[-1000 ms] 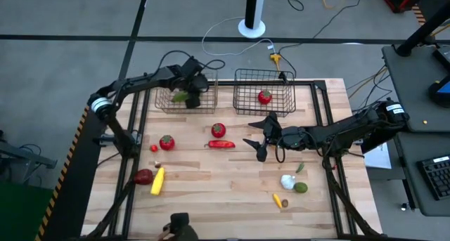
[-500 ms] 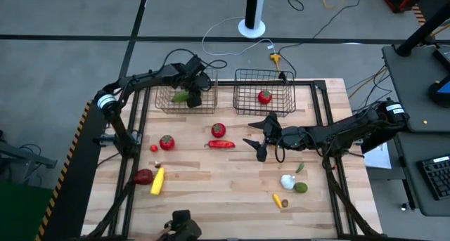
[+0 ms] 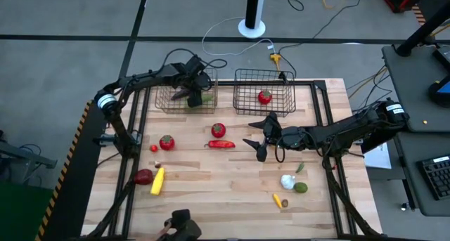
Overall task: Sort produce into baskets
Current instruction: Put the yellow lemon into the right wire basket
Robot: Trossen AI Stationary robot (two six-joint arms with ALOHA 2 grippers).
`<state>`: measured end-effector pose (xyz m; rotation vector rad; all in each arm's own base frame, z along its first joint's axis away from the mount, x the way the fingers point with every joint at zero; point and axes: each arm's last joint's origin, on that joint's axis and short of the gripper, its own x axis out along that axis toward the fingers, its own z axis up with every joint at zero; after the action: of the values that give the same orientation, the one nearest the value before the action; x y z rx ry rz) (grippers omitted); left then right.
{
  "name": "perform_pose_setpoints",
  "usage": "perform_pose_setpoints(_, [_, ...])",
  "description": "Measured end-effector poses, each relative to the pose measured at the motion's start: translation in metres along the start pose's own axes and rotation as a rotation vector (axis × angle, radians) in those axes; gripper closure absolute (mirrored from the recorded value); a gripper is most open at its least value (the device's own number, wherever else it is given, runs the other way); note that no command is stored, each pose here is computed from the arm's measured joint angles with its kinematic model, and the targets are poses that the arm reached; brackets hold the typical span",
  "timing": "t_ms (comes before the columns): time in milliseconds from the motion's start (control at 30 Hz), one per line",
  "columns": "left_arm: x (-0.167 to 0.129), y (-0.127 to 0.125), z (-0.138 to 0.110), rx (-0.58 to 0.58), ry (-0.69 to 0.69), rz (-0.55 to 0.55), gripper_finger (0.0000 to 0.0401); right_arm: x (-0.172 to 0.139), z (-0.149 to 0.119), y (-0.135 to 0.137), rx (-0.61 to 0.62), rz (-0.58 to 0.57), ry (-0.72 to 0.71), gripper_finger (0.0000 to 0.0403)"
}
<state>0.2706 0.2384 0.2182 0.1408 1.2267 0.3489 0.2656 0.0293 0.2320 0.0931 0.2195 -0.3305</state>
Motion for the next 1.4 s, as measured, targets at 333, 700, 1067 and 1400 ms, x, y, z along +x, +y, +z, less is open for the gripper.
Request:
perform_pose_setpoints(333, [-0.043, -0.003, 0.003, -0.161, -0.117, 0.022, 0.0191, 0.000, 0.000, 0.000, 0.010, 0.000, 0.000, 0.0080])
perform_pose_setpoints(700, [-0.093, -0.062, -0.010, -0.234, -0.394, 0.006, 0.0199, 0.000, -0.003, -0.001, 0.048, -0.008, 0.033, 0.0094])
perform_pose_setpoints(1067, [-0.137, -0.146, -0.032, -0.295, -0.607, 0.036, 0.0200, -0.001, -0.008, -0.013, 0.188, -0.070, 0.110, 0.0097])
perform_pose_setpoints(1400, [-0.143, -0.190, -0.048, -0.309, -0.721, -0.026, 0.0200, -0.005, 0.028, -0.012, 0.226, -0.227, 0.476, 0.0103])
